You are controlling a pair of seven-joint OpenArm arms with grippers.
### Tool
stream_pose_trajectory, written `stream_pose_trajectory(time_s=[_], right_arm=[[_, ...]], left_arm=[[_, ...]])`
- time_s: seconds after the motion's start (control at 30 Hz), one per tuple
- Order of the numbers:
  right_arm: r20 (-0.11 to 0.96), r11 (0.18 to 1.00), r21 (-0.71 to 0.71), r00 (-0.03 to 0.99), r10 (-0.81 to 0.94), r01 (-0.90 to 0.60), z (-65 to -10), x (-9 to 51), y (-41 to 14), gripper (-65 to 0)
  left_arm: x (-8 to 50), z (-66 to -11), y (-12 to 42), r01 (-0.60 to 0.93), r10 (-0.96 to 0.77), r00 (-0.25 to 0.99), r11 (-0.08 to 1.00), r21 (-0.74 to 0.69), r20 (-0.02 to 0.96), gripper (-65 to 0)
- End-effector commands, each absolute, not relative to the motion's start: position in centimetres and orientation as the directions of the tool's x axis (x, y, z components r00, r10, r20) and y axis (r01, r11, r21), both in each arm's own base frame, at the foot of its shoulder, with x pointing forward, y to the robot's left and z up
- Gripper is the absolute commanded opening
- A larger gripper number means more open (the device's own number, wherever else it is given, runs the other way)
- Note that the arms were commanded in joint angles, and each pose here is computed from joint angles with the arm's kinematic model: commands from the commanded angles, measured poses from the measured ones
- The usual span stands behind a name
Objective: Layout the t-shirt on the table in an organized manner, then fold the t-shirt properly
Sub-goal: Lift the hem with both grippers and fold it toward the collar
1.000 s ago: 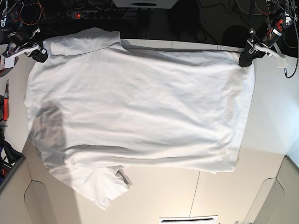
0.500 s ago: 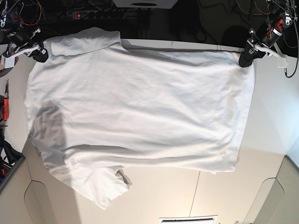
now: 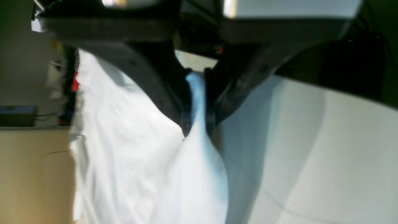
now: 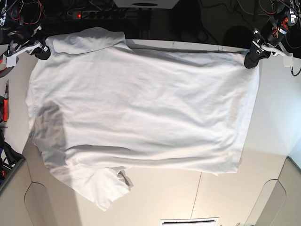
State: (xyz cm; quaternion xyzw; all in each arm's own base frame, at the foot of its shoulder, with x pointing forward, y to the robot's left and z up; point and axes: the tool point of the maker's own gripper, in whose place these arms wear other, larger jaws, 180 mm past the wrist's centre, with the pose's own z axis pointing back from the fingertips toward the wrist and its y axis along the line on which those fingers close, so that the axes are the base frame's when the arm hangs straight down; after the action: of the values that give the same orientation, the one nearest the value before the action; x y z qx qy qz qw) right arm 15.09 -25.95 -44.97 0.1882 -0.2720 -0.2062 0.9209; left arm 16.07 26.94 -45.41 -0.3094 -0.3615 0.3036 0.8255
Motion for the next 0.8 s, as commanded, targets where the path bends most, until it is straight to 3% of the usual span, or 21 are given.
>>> stream_pose_trajectory(time_s=[0.0, 0.2, 0.37, 0.57, 0.77], right_arm=[[0.460, 0.856, 0.452, 0.757, -0.464, 0.250, -43.7, 15.4, -26.4, -65.0], [0.516, 0.896, 0.397, 0.760, -0.396, 0.197, -41.2, 14.6, -26.5, -65.0], [0.495, 0.903, 0.368, 0.776, -0.391, 0.220, -40.9, 12.9, -27.4, -65.0], [0.496, 0.885, 0.408, 0.759, -0.422, 0.225, -40.6, 13.0, -27.1, -65.0], [0.555, 0.865, 0.484, 0.717, -0.422, 0.134, -38.5, 14.7, -25.0, -65.0]], left_arm=[[16.5, -44.4, 27.7, -0.260, 0.731, 0.532, 0.621, -0.740, 0.427, -65.0], [15.8, -43.6, 29.6, -0.285, 0.761, 0.491, 0.601, -0.746, 0.425, -65.0], [13.6, -42.5, 31.2, -0.314, 0.806, 0.442, 0.549, -0.774, 0.393, -65.0], [13.0, -42.0, 31.8, -0.318, 0.824, 0.413, 0.529, -0.787, 0.387, -65.0], [14.1, -41.2, 32.1, -0.290, 0.830, 0.386, 0.523, -0.802, 0.402, -65.0]])
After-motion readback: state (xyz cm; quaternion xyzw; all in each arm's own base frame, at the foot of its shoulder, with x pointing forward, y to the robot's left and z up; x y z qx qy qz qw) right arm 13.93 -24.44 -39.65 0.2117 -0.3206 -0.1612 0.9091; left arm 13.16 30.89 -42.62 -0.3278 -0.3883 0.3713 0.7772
